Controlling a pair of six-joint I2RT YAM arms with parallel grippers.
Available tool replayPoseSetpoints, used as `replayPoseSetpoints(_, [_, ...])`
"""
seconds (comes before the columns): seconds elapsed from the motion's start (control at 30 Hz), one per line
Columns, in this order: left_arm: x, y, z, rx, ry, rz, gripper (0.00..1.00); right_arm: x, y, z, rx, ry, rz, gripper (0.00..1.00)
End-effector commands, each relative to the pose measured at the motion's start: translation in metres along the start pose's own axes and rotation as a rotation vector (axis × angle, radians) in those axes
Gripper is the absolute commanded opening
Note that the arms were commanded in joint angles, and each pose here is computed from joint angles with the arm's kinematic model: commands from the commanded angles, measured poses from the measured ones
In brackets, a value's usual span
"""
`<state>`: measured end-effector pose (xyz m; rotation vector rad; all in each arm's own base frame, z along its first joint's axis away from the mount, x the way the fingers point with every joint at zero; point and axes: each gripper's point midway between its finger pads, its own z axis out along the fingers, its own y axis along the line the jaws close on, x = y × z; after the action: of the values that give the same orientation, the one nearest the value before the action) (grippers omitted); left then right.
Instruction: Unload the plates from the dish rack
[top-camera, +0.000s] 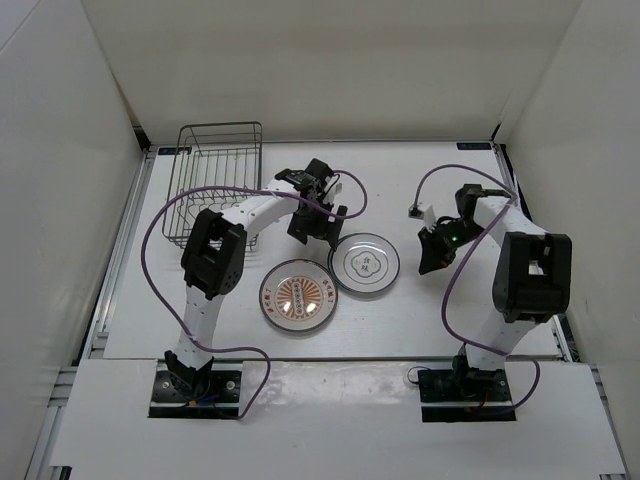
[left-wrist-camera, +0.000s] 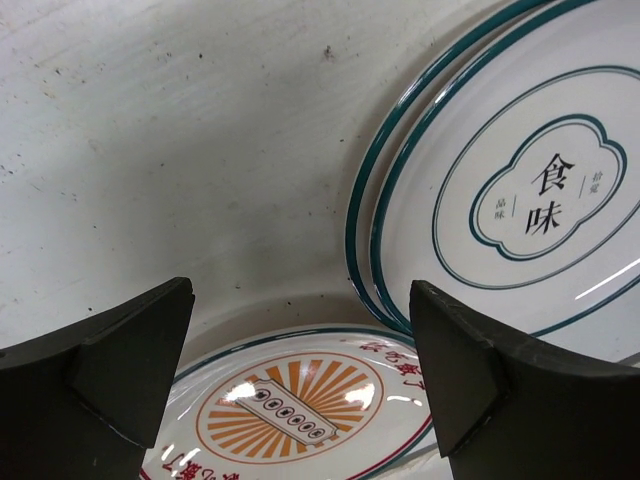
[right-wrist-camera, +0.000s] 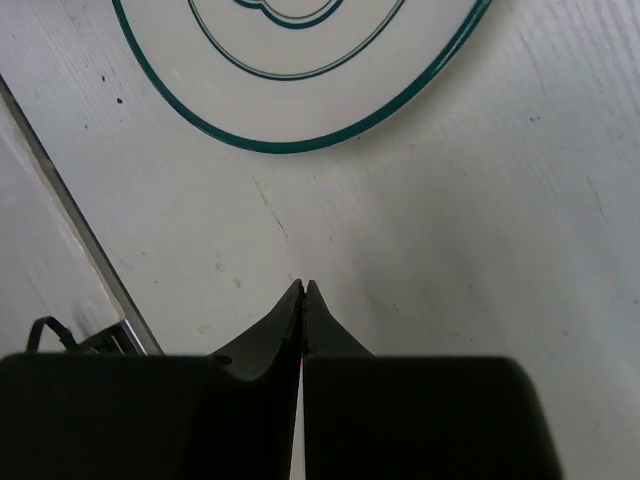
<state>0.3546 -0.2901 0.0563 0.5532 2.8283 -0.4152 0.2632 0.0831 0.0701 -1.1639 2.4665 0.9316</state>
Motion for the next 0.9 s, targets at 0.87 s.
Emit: replayPoseSetpoints(0.87, [0.004, 0.048, -0.09, -0.142, -0.099, 0.015, 1.0, -0.062, -0.009, 0.057, -0.015, -0.059, -0.505, 0.0])
